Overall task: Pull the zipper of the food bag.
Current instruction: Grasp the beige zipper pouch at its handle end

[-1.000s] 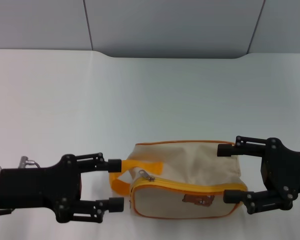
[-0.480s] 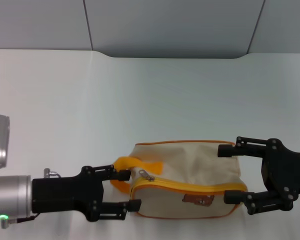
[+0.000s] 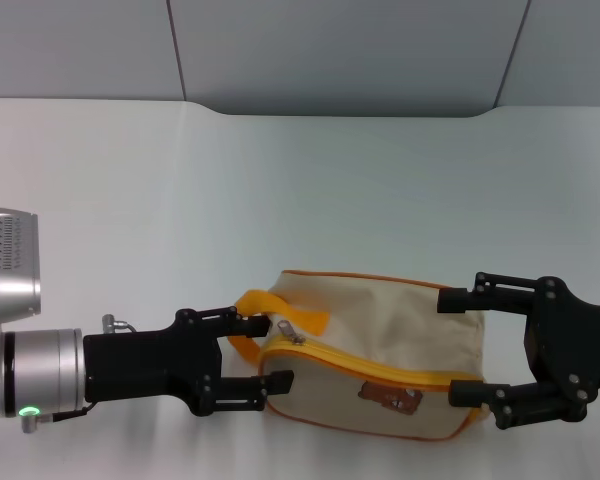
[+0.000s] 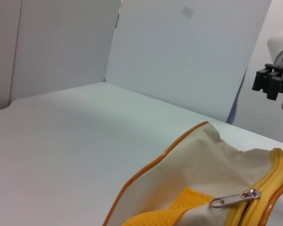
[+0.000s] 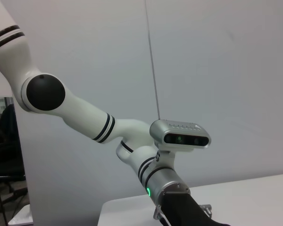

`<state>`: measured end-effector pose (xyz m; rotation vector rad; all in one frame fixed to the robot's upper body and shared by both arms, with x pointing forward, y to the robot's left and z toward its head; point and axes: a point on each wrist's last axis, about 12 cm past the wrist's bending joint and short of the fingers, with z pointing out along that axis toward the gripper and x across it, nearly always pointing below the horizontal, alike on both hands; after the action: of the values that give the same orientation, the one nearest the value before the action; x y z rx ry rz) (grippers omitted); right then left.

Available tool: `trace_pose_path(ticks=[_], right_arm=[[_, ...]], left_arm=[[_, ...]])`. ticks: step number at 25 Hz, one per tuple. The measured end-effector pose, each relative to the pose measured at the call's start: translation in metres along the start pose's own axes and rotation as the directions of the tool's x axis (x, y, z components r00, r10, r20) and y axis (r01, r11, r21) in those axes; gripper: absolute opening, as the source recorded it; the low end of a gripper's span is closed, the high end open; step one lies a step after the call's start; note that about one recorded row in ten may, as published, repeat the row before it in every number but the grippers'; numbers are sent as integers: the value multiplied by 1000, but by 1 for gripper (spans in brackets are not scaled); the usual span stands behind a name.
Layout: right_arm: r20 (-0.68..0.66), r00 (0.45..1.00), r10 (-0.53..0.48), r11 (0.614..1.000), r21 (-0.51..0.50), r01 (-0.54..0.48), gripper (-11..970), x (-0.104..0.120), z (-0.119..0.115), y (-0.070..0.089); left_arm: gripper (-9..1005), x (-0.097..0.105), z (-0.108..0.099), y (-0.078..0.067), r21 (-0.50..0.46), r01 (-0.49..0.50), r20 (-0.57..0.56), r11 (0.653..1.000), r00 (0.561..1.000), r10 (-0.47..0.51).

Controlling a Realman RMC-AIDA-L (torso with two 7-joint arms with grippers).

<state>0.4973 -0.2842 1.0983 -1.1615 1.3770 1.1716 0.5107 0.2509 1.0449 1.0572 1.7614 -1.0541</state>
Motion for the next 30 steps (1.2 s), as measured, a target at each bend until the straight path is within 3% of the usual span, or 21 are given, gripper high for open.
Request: trace_pose_path(ticks=[7, 12, 15, 19, 23, 26, 30], right_arm=[[9, 1000, -9, 1000, 17, 8, 842, 1, 2, 0], [1, 1000, -16, 999, 31, 16, 843, 2, 4, -3], [-1, 1000, -20, 999, 35, 20, 843, 3, 7, -4], [14, 999, -34, 998, 53, 33, 843, 3, 9, -5], [88, 991, -99, 987, 136, 86, 842, -2, 5, -9], [144, 975, -172, 961, 244, 133, 842, -2, 7, -13], [118, 960, -255, 925, 318, 207, 843, 0, 20, -23]], left_arm=[[751, 1, 9, -3, 29, -47, 2, 998, 999, 47], [532, -1, 12, -2, 34, -76, 3, 997, 997, 76], [298, -2, 13, -1, 34, -81, 1, 996, 997, 81], [229, -5, 13, 1, 33, -88, 4, 996, 996, 88], [160, -7, 13, 2, 39, -102, 6, 994, 995, 102], [108, -11, 13, 4, 44, -120, 8, 992, 993, 119], [77, -19, 11, 6, 56, -145, 19, 988, 989, 145]])
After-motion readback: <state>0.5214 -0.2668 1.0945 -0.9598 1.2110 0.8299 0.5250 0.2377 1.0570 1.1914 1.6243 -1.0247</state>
